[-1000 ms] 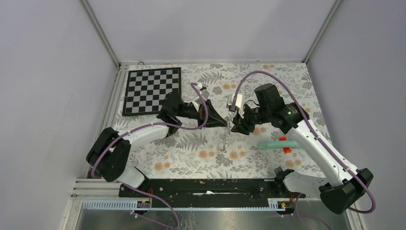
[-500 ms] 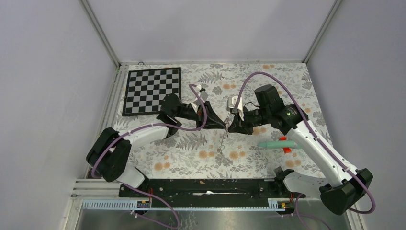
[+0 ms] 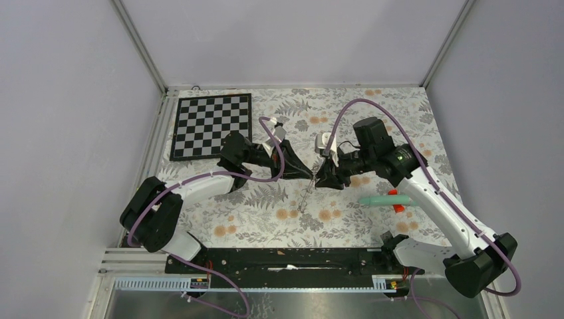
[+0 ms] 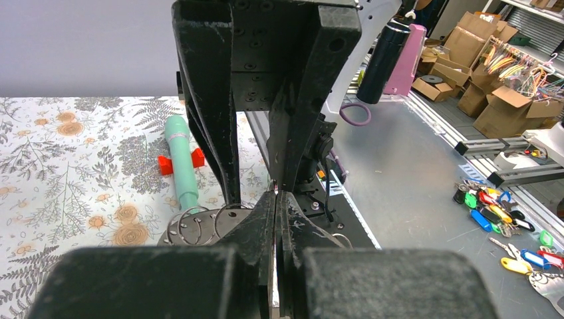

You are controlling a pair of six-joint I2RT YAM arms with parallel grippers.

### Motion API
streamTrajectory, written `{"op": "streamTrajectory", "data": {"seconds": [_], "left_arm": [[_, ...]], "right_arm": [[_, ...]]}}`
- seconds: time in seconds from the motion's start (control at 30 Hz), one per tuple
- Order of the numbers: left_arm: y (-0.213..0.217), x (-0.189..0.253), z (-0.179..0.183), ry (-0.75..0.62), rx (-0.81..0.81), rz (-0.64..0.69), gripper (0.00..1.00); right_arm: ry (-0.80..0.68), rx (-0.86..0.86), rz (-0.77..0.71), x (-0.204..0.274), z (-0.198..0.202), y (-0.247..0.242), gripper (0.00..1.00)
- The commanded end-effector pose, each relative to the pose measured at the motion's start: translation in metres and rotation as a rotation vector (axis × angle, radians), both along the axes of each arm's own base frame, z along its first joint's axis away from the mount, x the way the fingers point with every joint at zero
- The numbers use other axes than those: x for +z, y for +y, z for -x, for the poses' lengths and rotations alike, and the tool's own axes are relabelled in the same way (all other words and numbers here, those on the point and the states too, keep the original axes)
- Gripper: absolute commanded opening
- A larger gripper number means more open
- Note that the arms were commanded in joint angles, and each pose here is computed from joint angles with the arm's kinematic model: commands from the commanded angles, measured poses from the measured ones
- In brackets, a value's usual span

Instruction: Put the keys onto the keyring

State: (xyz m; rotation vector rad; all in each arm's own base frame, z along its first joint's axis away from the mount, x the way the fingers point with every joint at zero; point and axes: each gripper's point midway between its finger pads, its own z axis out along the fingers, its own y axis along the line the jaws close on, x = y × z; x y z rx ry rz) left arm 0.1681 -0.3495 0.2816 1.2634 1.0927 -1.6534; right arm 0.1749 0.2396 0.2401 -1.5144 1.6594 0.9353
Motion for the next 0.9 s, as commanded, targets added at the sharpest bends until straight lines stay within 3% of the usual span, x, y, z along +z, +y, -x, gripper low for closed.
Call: {"op": "streamTrajectory", "data": {"seconds": [0.0, 0.37, 0.57, 0.87], "left_arm": [[0.002, 0.007, 0.002, -0.069, -0.010, 0.044, 0.00], [0.000, 0.005, 0.000, -0.049, -0.002, 0.037, 0.00], [-0.001, 0.005, -0.001, -0.045, -0.001, 0.037, 0.00], [-0.001, 0.007, -0.002, -0.042, 0.005, 0.040, 0.00]], "right_arm": [[-0.091, -0.015, -0.051, 0.031, -0.003, -0.001, 0.39], [-0.105, 0.004, -0.084, 0.046, 0.000, 0.001, 0.36], [-0.082, 0.010, -0.085, 0.037, 0.000, 0.003, 0.29], [-0.046, 0.015, -0.085, 0.025, 0.000, 0.006, 0.28]]}}
